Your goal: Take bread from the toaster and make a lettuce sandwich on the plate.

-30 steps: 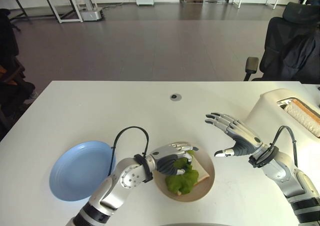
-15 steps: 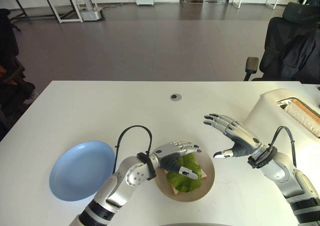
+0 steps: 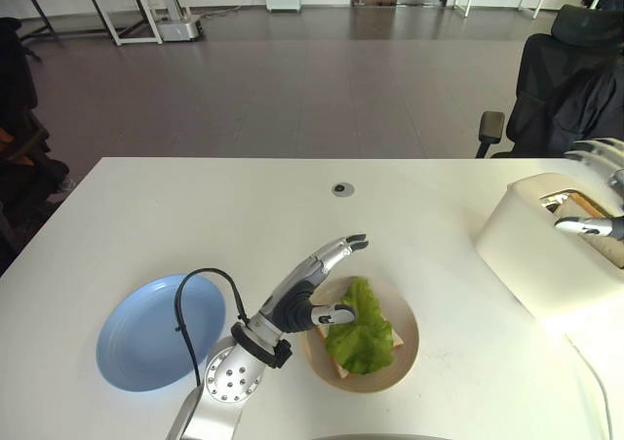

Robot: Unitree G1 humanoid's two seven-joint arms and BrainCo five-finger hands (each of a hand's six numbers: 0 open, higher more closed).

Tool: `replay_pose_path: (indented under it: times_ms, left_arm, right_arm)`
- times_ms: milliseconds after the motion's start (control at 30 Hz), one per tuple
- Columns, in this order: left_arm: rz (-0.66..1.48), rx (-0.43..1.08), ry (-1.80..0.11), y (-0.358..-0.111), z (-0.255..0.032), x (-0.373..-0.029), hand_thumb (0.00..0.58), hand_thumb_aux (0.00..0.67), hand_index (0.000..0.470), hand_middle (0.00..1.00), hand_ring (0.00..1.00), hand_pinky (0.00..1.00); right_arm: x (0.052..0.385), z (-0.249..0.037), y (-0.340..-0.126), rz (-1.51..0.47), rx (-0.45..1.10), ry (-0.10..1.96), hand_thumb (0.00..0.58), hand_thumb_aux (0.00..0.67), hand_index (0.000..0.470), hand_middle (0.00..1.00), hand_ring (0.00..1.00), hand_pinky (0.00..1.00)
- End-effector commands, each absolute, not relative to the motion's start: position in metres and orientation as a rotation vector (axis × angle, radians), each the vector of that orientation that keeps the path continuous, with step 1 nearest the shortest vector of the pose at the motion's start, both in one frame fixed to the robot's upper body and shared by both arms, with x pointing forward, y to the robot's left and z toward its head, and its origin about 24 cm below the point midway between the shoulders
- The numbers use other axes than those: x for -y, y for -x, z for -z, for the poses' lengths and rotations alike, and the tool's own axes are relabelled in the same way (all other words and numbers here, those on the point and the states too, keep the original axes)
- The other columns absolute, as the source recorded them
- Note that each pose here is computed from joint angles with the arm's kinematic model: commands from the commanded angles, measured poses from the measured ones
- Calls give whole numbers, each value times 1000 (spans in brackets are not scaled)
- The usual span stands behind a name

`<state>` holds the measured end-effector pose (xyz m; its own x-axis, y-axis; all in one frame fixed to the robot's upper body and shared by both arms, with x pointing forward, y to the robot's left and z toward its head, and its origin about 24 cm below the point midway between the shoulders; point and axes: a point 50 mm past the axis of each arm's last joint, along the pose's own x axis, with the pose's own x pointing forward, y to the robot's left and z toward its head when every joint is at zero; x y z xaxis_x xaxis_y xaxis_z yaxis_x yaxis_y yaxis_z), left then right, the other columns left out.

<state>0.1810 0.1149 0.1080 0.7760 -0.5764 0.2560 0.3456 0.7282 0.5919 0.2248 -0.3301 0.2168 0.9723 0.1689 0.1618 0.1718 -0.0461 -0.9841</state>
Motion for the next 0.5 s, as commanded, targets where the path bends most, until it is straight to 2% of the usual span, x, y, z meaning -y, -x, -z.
replay_pose_path:
  times_ms: [33,67,100,133,167,300,467,500]
  left_arm:
    - [507,434,-549,-182,-107,-125,0,0,0,0,0,0]
    - [489,439,-547,-182,-110,-129,0,0,0,0,0,0]
    - [474,441,-542,-183,-112,-132,0,0,0,0,0,0]
    - [466,441,-543,-183,-113,-135,0,0,0,0,0,0]
    - [458,439,-549,-183,-114,-139,0,0,0,0,0,0]
    - [444,437,-564,-182,-117,-145,0,0,0,0,0,0]
    - [445,426,-578,-180,-114,-147,0,0,0,0,0,0]
    - [445,425,-580,-180,-114,-147,0,0,0,0,0,0]
  right_arm:
    - [347,-201,-222,-45,81,1625,0,0,0,0,0,0]
    - [348,-197,-221,-62,57,1609,5,3,2,0,0,0]
    - [348,-194,-220,-68,41,1601,183,116,81,0,0,0]
    - [348,-192,-219,-72,26,1592,244,160,112,0,0,0]
    - [348,-191,-220,-77,17,1586,415,313,219,0,0,0]
    - [350,-183,-220,-76,-35,1558,516,447,313,0,0,0]
    - [350,-181,-224,-62,-45,1533,541,497,348,0,0,0]
    - [349,-179,-225,-72,-44,1524,559,544,382,0,0,0]
